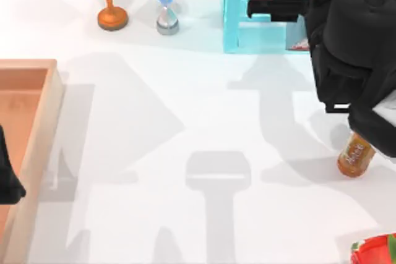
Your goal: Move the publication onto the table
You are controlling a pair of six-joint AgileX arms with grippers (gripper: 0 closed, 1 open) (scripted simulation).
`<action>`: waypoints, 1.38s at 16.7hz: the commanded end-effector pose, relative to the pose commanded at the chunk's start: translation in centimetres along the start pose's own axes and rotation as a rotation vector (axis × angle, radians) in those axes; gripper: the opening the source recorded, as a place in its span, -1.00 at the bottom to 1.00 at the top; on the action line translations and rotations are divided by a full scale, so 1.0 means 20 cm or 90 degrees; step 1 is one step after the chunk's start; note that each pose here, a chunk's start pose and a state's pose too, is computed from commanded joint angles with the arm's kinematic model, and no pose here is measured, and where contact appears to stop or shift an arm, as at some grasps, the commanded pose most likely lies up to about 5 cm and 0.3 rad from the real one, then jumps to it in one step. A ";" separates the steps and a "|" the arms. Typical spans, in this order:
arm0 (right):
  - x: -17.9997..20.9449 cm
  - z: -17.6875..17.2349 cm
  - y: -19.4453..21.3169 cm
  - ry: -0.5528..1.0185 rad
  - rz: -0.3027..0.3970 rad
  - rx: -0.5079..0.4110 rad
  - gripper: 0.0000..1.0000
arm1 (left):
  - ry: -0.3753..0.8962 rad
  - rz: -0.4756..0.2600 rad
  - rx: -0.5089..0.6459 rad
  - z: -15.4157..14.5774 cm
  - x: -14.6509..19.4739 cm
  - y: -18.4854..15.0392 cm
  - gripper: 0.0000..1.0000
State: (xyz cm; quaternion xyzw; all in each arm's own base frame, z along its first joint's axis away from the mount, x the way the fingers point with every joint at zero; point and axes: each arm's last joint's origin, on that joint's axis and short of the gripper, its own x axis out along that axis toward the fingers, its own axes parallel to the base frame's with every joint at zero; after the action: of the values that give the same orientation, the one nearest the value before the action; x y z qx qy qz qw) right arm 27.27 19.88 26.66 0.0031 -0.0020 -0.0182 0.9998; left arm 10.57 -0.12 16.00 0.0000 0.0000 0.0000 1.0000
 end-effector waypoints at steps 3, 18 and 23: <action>0.00 -0.02 0.02 0.004 0.005 -0.011 -1.00 | 0.000 0.000 0.000 0.00 0.00 0.00 1.00; -0.54 -0.57 0.71 0.027 0.216 -0.840 -1.00 | 0.000 0.000 0.000 0.00 0.00 0.00 1.00; -0.67 -0.67 0.74 0.007 0.262 -0.976 -1.00 | 0.000 0.000 0.000 0.00 0.00 0.00 1.00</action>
State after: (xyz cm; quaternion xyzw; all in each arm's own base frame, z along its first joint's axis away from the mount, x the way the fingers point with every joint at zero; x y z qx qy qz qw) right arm 14.48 35.32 13.34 -0.6867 0.0157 0.1704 0.7065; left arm 10.57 -0.12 16.00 0.0000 0.0000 0.0000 1.0000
